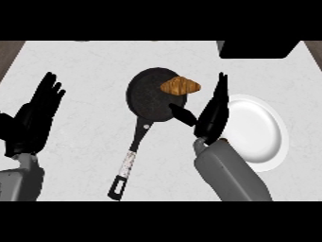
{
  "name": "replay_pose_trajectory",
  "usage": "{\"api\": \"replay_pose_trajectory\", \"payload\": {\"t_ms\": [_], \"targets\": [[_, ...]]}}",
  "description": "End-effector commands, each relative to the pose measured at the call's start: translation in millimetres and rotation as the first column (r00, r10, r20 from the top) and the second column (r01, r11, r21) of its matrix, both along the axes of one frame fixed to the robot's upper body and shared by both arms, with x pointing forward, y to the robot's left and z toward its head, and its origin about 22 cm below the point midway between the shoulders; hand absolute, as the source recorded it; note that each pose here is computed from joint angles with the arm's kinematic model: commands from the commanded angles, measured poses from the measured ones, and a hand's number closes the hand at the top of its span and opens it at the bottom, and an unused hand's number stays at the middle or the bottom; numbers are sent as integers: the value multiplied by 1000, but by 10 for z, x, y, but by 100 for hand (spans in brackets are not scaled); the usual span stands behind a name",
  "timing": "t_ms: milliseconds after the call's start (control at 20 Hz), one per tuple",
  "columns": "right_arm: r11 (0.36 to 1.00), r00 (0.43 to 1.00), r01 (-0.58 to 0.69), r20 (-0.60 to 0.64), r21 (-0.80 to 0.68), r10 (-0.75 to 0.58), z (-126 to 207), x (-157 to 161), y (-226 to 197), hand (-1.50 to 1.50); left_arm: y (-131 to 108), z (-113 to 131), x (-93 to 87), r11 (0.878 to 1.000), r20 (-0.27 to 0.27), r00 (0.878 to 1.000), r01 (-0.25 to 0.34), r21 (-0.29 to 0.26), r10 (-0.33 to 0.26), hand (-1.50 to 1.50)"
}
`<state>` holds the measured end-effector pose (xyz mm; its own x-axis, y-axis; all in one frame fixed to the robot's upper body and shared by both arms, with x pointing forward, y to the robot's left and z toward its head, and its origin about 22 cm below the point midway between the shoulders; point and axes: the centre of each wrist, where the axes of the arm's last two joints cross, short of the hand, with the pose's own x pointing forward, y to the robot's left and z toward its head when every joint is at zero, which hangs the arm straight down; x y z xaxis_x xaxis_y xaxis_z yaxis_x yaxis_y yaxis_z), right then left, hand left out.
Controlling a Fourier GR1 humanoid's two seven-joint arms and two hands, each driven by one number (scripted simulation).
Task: Pick the croissant from the plate and place it in the pan
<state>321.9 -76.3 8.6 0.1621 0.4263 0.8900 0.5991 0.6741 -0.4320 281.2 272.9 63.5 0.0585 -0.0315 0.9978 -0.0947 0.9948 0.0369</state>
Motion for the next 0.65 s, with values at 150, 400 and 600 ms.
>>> {"api": "replay_pose_trajectory", "payload": {"t_ms": [150, 400, 600], "targets": [[987, 990, -79, 124, 137, 62, -102, -1003, 91, -150, 25, -152, -133, 1000, 8, 1000, 2, -7, -2, 0], [993, 989, -65, 140, 100, 51, -103, -1441, -157, -150, 57, 3, -118, 1000, 15, 1000, -26, -1, 26, 0], [995, 992, -55, 120, 81, 45, -107, -1641, -90, -150, -6, -72, -30, 1000, 10, 1000, -4, 2, 4, 0]]}}
